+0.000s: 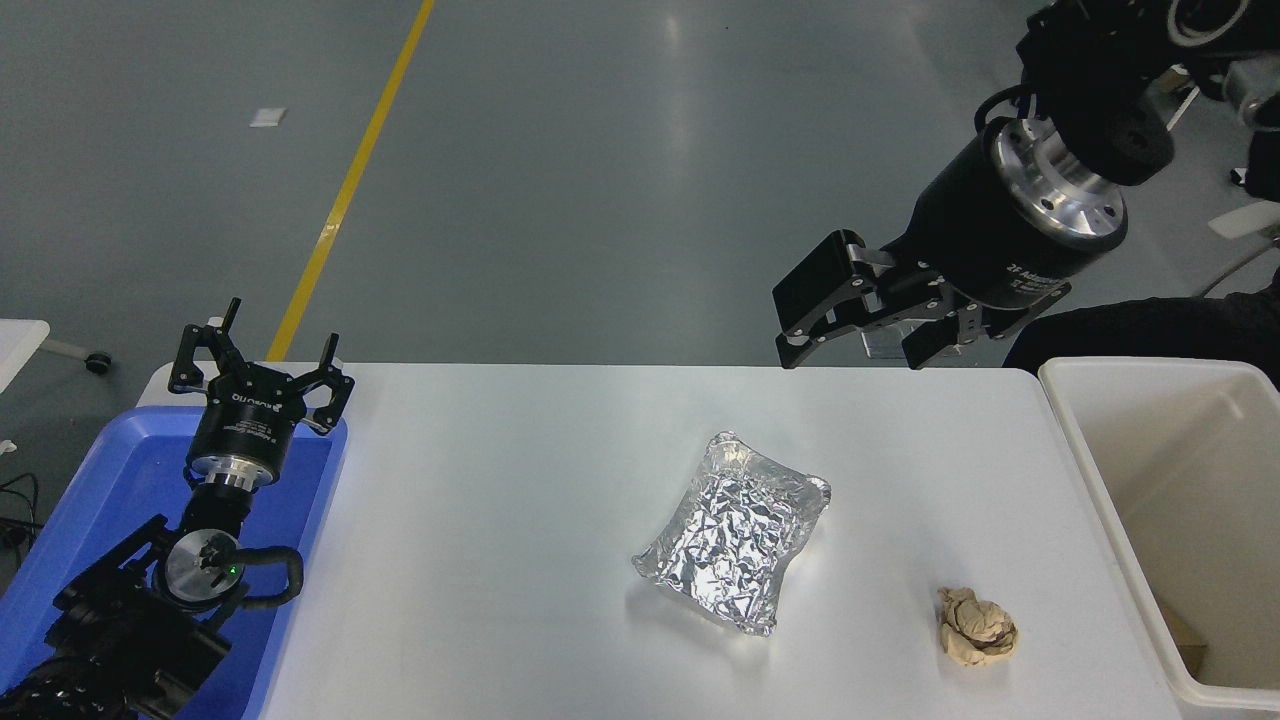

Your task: Pick up foil plate and place in dustbin

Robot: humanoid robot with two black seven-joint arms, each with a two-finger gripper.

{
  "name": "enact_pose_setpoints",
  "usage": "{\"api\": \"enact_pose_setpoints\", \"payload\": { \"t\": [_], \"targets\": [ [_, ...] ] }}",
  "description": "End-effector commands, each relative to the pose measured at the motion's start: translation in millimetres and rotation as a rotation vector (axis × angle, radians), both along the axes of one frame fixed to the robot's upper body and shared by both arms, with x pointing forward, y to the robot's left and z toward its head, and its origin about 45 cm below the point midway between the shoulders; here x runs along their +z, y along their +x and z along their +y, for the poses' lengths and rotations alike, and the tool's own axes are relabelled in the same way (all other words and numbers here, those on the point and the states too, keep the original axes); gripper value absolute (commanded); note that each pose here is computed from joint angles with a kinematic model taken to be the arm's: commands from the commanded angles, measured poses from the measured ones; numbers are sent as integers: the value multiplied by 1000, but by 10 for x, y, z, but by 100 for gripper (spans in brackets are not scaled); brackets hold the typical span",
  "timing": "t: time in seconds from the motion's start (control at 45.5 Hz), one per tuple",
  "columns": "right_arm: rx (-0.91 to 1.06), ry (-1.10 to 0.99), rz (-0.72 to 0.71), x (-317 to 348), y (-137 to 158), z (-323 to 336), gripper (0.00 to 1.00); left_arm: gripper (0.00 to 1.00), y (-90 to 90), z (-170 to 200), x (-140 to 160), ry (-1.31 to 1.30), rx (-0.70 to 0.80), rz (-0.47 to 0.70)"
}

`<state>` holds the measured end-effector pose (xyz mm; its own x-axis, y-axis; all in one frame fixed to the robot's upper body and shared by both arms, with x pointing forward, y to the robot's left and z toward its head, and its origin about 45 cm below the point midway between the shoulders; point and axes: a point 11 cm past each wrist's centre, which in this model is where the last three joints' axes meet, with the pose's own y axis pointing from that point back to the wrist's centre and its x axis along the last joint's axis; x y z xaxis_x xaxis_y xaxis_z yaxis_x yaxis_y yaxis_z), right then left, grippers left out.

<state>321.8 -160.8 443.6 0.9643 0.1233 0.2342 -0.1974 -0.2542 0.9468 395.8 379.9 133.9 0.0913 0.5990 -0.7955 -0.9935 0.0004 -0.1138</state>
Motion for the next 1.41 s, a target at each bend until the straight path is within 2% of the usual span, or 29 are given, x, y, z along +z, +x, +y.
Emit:
{"api": "enact_pose_setpoints", "payload": {
  "t": [0.0, 0.308, 0.571, 0.813, 1.077, 1.385],
  "targets": [
    [0, -7, 9, -32, -3, 4, 100, 100, 2, 1, 5, -5, 3, -3],
    [-20, -26, 91, -376, 48, -119, 100, 100, -3, 6, 1, -6, 5, -3],
    [-23, -84, 198, -956, 91, -423, 100, 100, -3, 7, 0, -6, 6, -2],
    [-57, -37, 202, -1423, 351, -390, 100, 100, -3, 6, 1, -6, 5, -3],
    [-121, -44, 202, -2323, 573, -545, 100, 100, -3, 6, 1, -6, 5, -3],
    [-131, 2, 225, -3169, 484, -214, 100, 100, -3, 3, -1, -4, 3, -2]
  ]
}}
